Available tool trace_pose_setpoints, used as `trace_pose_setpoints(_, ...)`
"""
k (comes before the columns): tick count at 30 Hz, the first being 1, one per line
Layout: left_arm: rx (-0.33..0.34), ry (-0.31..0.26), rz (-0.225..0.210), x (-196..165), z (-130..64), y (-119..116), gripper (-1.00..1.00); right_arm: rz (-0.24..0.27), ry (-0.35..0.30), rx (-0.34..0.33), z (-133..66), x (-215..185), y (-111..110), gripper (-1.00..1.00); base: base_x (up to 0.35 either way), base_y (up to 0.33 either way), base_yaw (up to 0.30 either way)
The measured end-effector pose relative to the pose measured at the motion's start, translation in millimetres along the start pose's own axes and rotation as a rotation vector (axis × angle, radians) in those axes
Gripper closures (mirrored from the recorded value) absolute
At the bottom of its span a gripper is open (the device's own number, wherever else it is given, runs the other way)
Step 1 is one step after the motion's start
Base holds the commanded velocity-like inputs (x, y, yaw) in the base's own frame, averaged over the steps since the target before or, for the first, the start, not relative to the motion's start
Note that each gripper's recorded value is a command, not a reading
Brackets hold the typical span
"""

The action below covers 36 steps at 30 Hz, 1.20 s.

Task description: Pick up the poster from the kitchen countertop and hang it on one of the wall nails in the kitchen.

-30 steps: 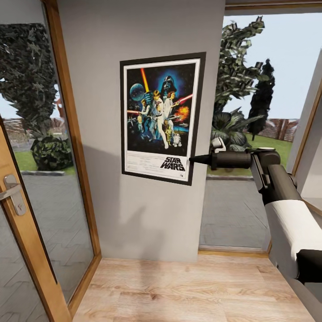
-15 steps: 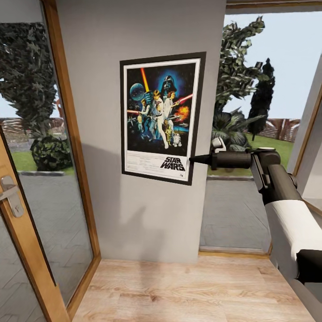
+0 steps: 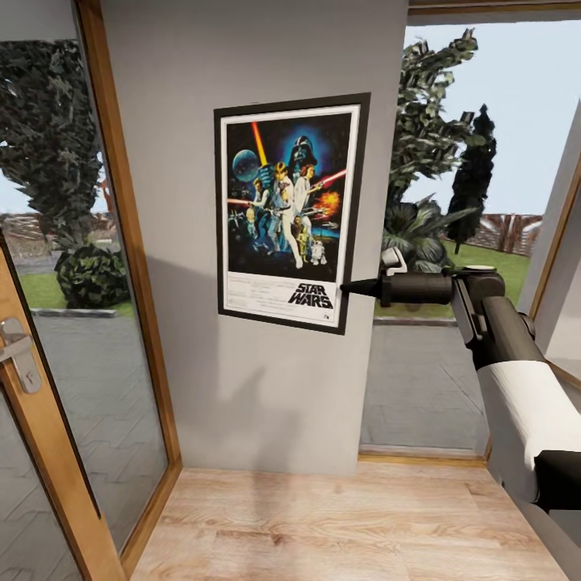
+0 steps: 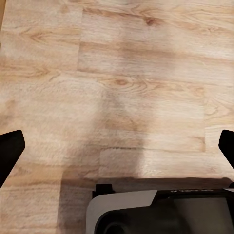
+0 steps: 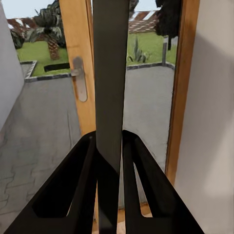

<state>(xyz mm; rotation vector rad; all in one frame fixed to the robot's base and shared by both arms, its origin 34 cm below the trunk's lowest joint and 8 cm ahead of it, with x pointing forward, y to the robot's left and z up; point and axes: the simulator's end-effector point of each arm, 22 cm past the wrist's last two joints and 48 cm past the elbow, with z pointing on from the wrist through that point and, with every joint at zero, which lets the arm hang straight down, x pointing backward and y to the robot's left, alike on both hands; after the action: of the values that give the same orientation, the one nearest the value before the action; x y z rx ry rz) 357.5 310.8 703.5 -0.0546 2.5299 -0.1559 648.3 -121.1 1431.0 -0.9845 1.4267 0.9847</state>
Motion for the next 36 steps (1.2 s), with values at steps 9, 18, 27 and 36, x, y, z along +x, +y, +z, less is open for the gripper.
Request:
trace_pose_setpoints(9,0.0,0.0,0.0,-0.1,0.0,-0.1,-1.0,-0.022,-0.004,-0.034,-0.1,-0.3,7.2,1.0,0.0,0.0,0.0)
trace_pose_setpoints(18,0.0,0.0,0.0,-0.1,0.0,0.0,-1.0,-0.023,-0.005,-0.039,-1.0,-0.6,8.1,1.0,0.0,0.0,0.0)
trace_pose_setpoints(27,0.0,0.0,0.0,-0.1,-0.1,0.0,-1.0,-0.024,-0.006,-0.039,-1.2,-0.8,8.2,1.0,0.008,0.0,0.0)
trace_pose_setpoints(36,-0.006,0.0,0.004,-0.7,-1.0,4.9,-1.0,-0.024,-0.007,-0.037,-1.5,-1.2,7.9,1.0,0.087,0.0,0.0)
